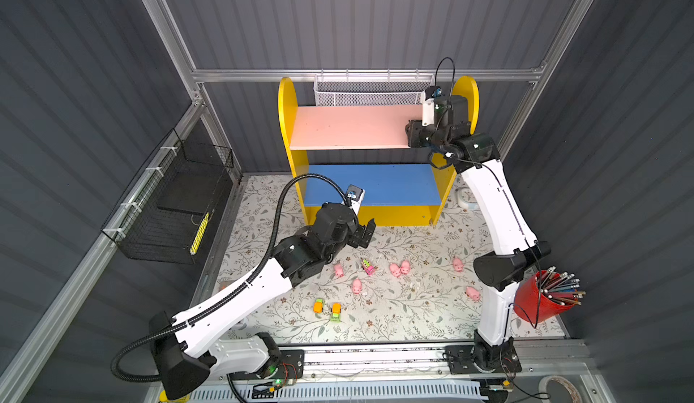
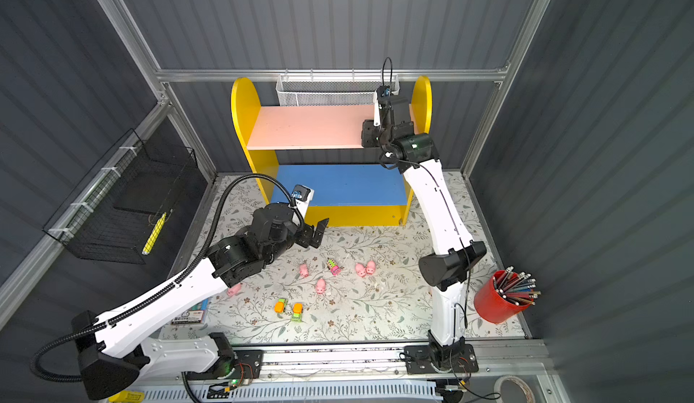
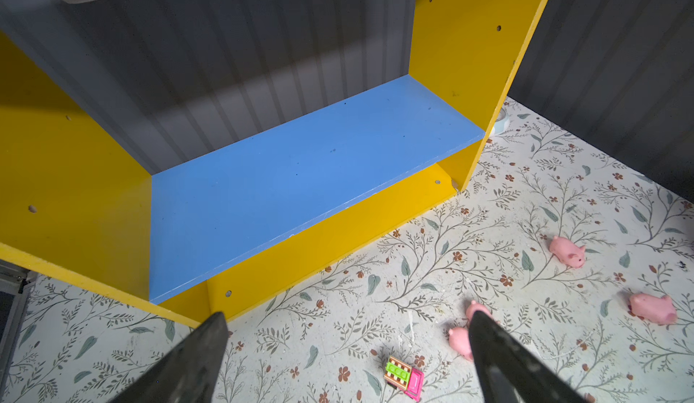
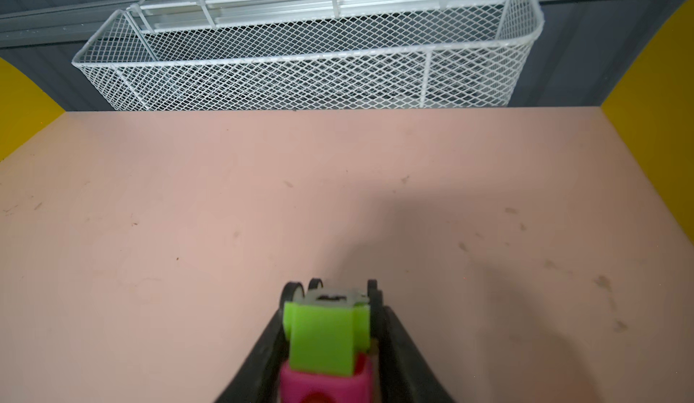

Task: Place and organize the plastic toys onto the shelf

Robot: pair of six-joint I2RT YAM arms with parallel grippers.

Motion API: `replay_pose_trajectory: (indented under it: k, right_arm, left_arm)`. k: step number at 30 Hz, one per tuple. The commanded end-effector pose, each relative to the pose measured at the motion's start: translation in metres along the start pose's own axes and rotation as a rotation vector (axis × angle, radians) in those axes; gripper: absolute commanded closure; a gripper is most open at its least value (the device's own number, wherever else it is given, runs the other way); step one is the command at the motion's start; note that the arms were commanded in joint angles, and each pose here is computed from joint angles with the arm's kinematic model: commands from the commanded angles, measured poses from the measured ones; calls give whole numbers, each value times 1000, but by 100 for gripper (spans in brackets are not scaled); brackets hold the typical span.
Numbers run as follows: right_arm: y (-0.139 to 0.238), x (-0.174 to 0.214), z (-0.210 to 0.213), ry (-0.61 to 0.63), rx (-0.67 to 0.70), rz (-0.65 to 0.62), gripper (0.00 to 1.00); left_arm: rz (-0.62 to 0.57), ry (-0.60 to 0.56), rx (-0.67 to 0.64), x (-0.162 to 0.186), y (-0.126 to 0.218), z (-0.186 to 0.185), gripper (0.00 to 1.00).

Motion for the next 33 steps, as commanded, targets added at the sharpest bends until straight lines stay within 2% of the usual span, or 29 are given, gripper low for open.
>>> replay_pose_trajectory:
  k: [1,11,17,33]
  right_arm:
    - [7,-8,-2,-7,-2,-23,59]
    - [11,-11,-1,-14,-12,-32,57]
    - [15,-16,0,-19,-18,-49,52]
    - [18,-23,-1,-45,-40,-74,46]
  left_arm:
    - [-32,-2,-7,-8,11,4,0]
    - [-40,4,-1,-11,15,4,0]
    - [-42,3,-3,-12,16,5,0]
    - [-40,1,-18,-8,15,7,0]
Point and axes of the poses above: each gripper's point midway between its finger pads, its own y axis back along the fingers, its own z axis along the line the jaws close on, x = y × z, the point moved 5 cm from there along y, back along the fingers, and after that the axes turned 4 degrees about y, right-handed, at the moved point
